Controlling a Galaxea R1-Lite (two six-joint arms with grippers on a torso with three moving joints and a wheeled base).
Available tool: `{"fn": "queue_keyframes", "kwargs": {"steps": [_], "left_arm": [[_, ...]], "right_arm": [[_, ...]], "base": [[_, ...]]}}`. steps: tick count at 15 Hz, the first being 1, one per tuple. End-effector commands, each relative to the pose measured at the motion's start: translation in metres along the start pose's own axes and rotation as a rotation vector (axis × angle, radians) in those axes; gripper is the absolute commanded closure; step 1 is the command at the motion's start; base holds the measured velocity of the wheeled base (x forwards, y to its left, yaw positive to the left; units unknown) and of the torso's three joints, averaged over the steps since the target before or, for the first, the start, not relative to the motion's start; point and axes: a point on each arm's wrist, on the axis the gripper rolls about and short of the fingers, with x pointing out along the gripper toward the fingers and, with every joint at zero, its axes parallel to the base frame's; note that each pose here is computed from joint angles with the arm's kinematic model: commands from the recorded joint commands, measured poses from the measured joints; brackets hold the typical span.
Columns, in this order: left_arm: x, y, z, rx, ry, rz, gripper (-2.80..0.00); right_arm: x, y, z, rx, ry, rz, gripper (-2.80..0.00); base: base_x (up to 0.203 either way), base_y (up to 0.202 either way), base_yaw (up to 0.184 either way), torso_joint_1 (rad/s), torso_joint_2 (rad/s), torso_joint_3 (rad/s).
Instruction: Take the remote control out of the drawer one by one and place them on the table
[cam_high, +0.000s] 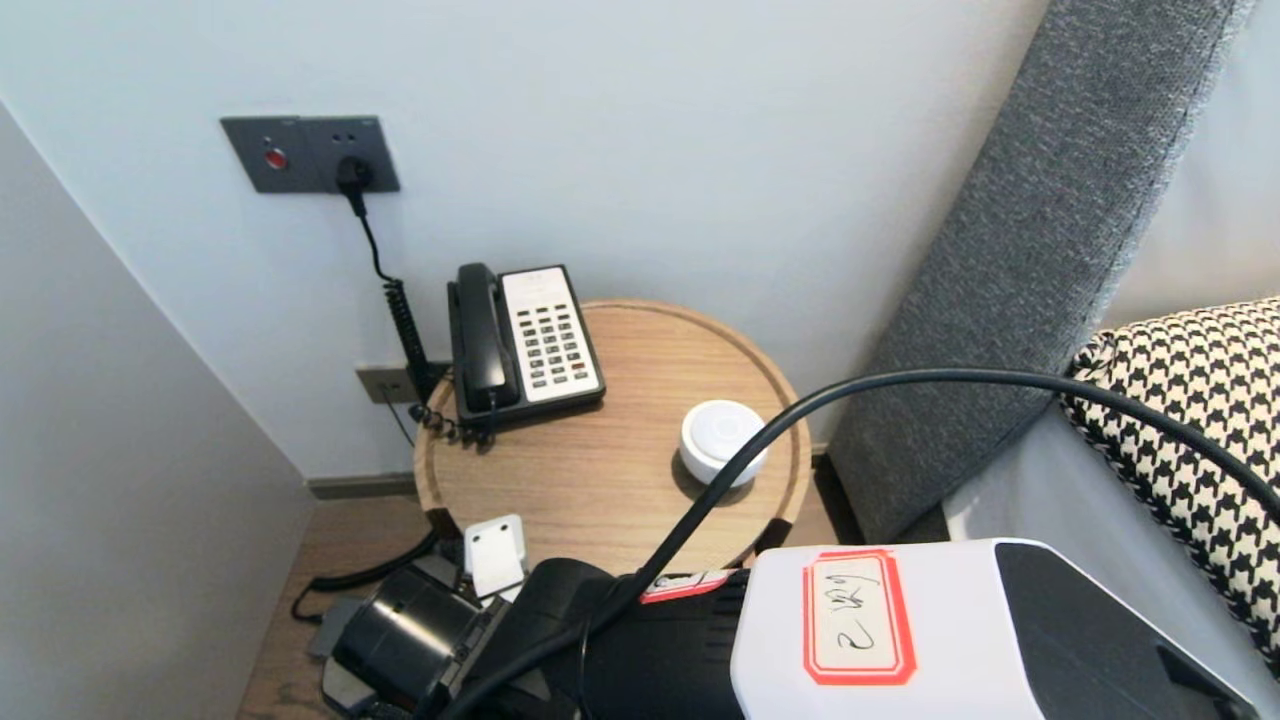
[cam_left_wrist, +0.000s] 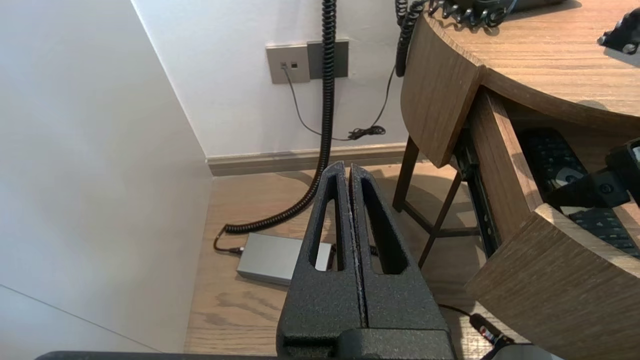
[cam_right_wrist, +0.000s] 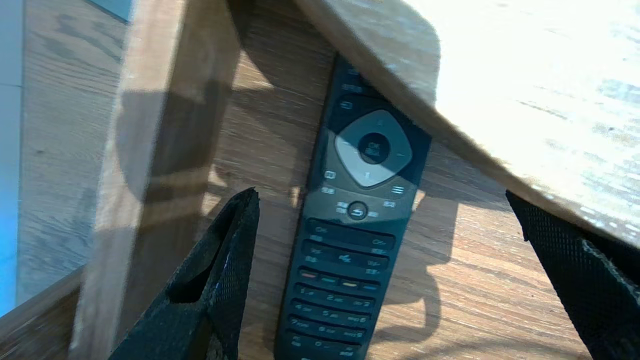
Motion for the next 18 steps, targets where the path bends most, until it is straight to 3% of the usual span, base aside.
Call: {"fn": "queue_keyframes", "kwargs": {"steps": [1,12,13,18], "left_arm": [[0.0008,-0.0001,-0.0034,0.0,0.01,-0.001,0.0],[0.0008,-0.0002,-0.0034,0.0,0.01,0.0,0.0],[0.0008,-0.0001,-0.0034,0.0,0.01,-0.001,0.0],[0.0008,-0.0002,-0.0034,0.0,0.01,0.0,0.0]], "right_arm": [[0.0046,-0.0019,-0.0002,0.004,0.005,-0.013,-2.8],[0.0052,-0.0003,-0.0021,0.004,0.008,-0.011,-2.8],[0.0042,0.0,-0.002,0.002,0.007,-0.01,0.0],[-0.0006,-0.001,0.0007,0.002,-0.001,-0.004,0.0]], "base": [[0.0,0.0,0.0,0.0,0.0,0.0],[0.0,0.0,0.0,0.0,0.0,0.0],[0.0,0.0,0.0,0.0,0.0,0.0],[0.0,0.0,0.0,0.0,0.0,0.0]]}}
